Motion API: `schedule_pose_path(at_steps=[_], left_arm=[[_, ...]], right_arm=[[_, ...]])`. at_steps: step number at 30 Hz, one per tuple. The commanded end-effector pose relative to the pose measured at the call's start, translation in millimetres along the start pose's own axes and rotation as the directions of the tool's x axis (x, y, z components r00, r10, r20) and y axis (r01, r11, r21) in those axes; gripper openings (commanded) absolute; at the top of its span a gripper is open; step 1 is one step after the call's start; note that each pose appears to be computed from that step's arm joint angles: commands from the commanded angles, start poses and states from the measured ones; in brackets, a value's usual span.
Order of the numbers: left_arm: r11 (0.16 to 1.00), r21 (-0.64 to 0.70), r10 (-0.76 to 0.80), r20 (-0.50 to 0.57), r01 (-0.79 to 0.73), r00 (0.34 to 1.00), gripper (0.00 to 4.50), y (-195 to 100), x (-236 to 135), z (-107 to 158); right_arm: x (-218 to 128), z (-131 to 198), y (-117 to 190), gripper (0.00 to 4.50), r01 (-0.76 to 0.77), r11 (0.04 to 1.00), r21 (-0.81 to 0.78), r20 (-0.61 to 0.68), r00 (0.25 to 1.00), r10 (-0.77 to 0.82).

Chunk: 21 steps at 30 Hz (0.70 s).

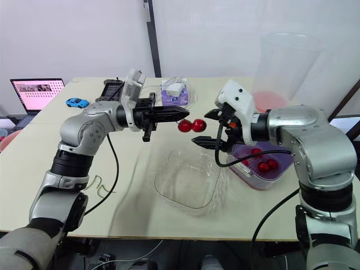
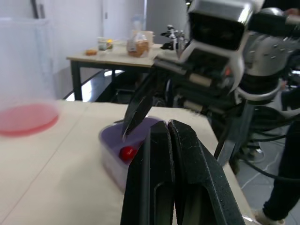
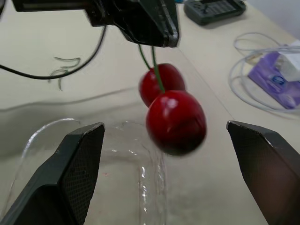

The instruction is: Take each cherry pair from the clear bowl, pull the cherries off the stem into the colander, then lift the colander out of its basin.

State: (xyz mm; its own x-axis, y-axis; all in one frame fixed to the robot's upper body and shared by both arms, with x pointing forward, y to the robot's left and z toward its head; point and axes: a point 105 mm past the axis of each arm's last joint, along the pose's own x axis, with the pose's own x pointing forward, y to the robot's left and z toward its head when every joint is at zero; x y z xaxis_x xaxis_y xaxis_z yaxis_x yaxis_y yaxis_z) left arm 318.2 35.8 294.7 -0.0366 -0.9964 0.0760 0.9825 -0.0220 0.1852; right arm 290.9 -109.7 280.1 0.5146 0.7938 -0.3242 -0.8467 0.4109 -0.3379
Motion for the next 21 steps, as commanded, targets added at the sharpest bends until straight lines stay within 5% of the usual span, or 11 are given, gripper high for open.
schedule_pose_path(at_steps=[1, 6, 14, 21], left_arm=[[0.998, 0.059, -0.015, -0.016, 0.016, 1.0, 0.0, -4.8, 1.4, 5.7], [0.999, 0.042, -0.008, -0.003, 0.008, 1.0, 0.0, -4.6, 1.6, 5.5], [0.999, 0.033, -0.005, -0.006, 0.005, 1.0, 0.0, -4.8, 0.3, 3.4], [1.0, 0.027, -0.006, -0.007, 0.006, 1.0, 0.0, -5.1, -0.2, 2.2]], right_arm=[[-0.7, 11.7, 0.4, 4.41, -0.006, 0.999, -0.048, 0.04, 0.999, 0.007], [6.2, 12.7, 5.4, 4.18, -0.05, 0.998, -0.028, 0.066, 0.996, 0.052], [4.4, 13.9, 5.6, 0.84, -0.055, 0.998, -0.021, 0.067, 0.996, 0.056], [1.1, 11.3, 4.4, 0.79, -0.045, 0.999, -0.021, 0.054, 0.997, 0.046]])
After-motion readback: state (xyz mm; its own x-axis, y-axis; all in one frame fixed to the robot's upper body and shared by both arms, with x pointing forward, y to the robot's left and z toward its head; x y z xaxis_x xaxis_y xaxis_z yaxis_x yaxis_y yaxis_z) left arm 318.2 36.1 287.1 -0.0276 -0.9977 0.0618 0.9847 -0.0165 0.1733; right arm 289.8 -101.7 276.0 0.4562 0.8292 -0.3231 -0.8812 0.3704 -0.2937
